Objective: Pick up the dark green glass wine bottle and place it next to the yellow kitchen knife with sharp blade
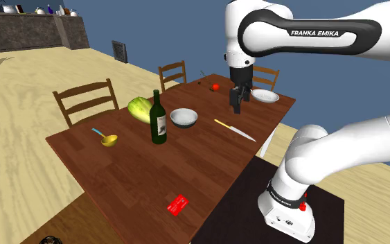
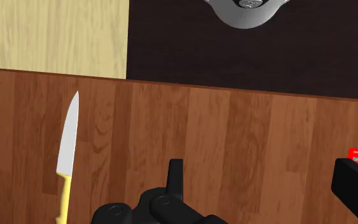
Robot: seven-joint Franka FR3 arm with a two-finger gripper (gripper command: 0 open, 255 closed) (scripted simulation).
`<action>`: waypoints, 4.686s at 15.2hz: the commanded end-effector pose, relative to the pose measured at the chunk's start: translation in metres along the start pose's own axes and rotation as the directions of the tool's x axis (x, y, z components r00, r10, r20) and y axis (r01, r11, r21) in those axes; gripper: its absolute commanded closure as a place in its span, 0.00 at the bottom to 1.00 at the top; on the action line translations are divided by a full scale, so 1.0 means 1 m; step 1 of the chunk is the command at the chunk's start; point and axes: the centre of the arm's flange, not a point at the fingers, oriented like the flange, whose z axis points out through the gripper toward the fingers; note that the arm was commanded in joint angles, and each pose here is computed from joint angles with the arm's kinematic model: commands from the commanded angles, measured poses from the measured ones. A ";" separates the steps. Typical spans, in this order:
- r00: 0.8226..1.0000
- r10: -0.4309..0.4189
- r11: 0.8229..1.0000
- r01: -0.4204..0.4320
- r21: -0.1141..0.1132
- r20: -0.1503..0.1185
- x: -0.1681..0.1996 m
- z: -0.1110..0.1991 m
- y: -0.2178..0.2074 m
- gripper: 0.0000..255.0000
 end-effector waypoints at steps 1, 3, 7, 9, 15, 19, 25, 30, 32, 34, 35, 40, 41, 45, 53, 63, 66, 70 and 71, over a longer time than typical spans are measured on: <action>1.000 0.000 1.000 0.000 0.000 0.000 0.000 0.000 0.000 0.00; 1.000 -0.002 1.000 0.002 0.008 -0.018 0.024 0.002 0.000 0.00; 0.998 -0.006 1.000 0.007 0.025 -0.054 0.071 0.003 0.001 0.00; 0.997 -0.008 0.999 0.010 0.033 -0.073 0.094 0.004 0.001 0.00; 0.992 -0.012 0.998 0.019 0.058 -0.127 0.165 0.002 0.002 0.00; 0.987 -0.014 0.997 0.026 0.074 -0.163 0.212 -0.001 0.002 0.00; 0.976 -0.016 0.995 0.038 0.097 -0.217 0.282 -0.009 0.001 0.00; 0.965 -0.016 0.992 0.048 0.116 -0.261 0.340 -0.019 0.001 0.00; 0.960 -0.016 0.991 0.053 0.123 -0.279 0.364 -0.024 0.001 0.00; 0.955 -0.016 0.990 0.057 0.131 -0.296 0.387 -0.029 0.001 0.00; 0.955 -0.016 0.990 0.057 0.131 -0.296 0.387 -0.029 0.001 0.00; 0.955 -0.016 0.990 0.057 0.131 -0.296 0.395 -0.004 -0.003 0.00; 0.955 -0.016 0.990 0.057 0.131 -0.296 0.396 0.001 -0.004 0.00; 0.955 -0.016 0.990 0.057 0.131 -0.296 0.398 0.009 -0.005 0.00; 0.955 -0.016 0.990 0.057 0.131 -0.296 0.398 0.009 -0.005 1.00; 0.955 -0.016 0.990 0.057 0.131 -0.296 0.395 -0.006 -0.003 1.00; 0.955 -0.016 0.990 0.057 0.131 -0.296 0.392 -0.022 -0.001 1.00; 0.955 -0.016 0.990 0.057 0.131 -0.296 0.388 -0.042 0.002 1.00; 0.955 -0.016 0.990 0.057 0.131 -0.296 0.387 -0.047 0.003 1.00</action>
